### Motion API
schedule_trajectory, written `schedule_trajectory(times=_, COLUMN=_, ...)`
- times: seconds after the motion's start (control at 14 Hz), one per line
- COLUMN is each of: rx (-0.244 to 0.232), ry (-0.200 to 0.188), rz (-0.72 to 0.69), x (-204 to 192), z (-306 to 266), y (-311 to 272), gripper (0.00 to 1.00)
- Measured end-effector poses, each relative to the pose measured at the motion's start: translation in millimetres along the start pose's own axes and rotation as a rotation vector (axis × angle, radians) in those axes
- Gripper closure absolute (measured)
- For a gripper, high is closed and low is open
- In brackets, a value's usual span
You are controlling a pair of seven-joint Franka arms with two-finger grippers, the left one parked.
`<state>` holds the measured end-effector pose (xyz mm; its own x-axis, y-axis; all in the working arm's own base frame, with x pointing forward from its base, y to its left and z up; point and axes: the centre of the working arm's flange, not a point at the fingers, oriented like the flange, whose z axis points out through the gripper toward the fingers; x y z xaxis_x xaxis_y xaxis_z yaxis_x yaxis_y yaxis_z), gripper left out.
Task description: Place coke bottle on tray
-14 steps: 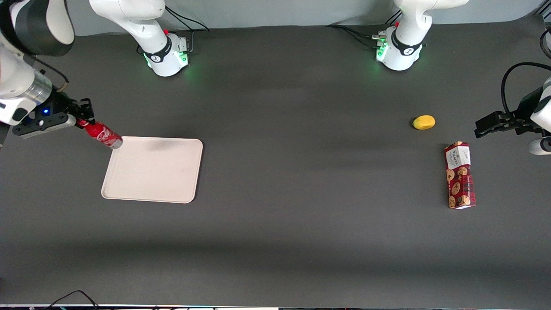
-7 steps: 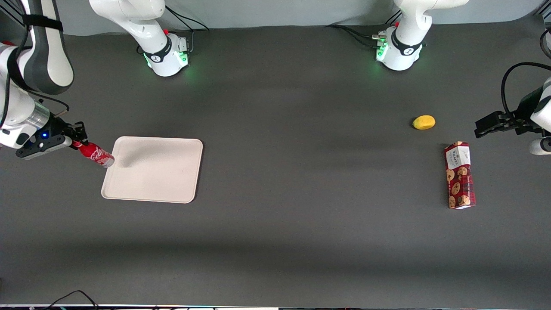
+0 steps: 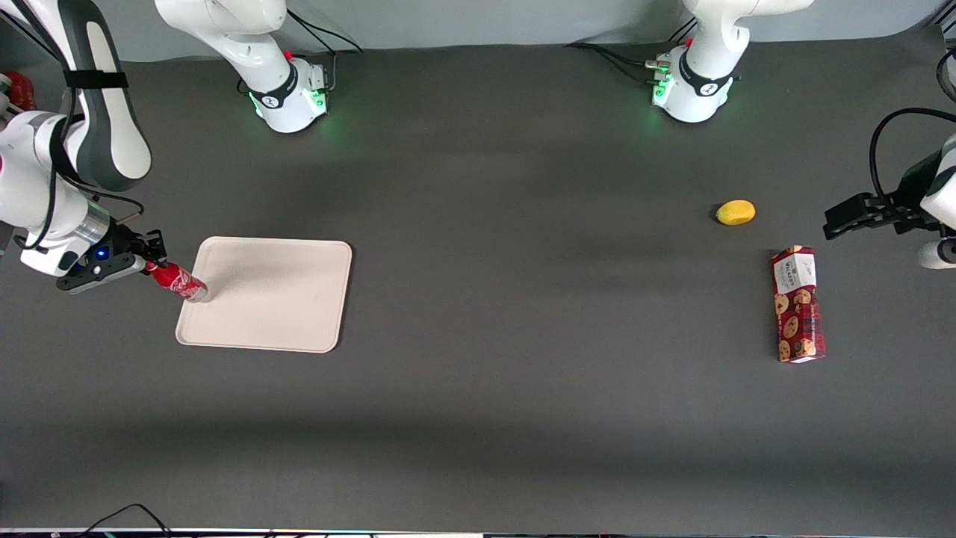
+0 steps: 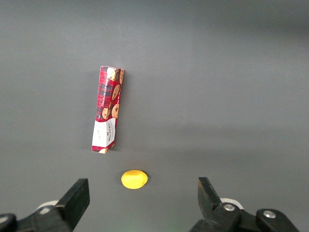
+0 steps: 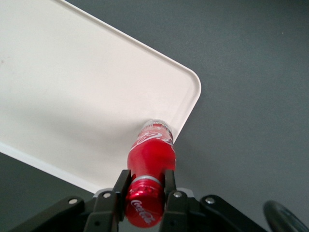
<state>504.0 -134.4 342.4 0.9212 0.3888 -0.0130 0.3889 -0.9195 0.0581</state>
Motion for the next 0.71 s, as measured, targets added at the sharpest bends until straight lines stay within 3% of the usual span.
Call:
schedule_trajectory(times=0.57, rx=0.008, ry=0.002, rz=0.007, x=4.6, z=16.6, y=-1.6, gripper=0.67)
schedule_trajectory(times=0.71, rx=0.012, ry=0.007, rz=0.013, x=5.1, z=16.5, y=-1.5, gripper=0.52)
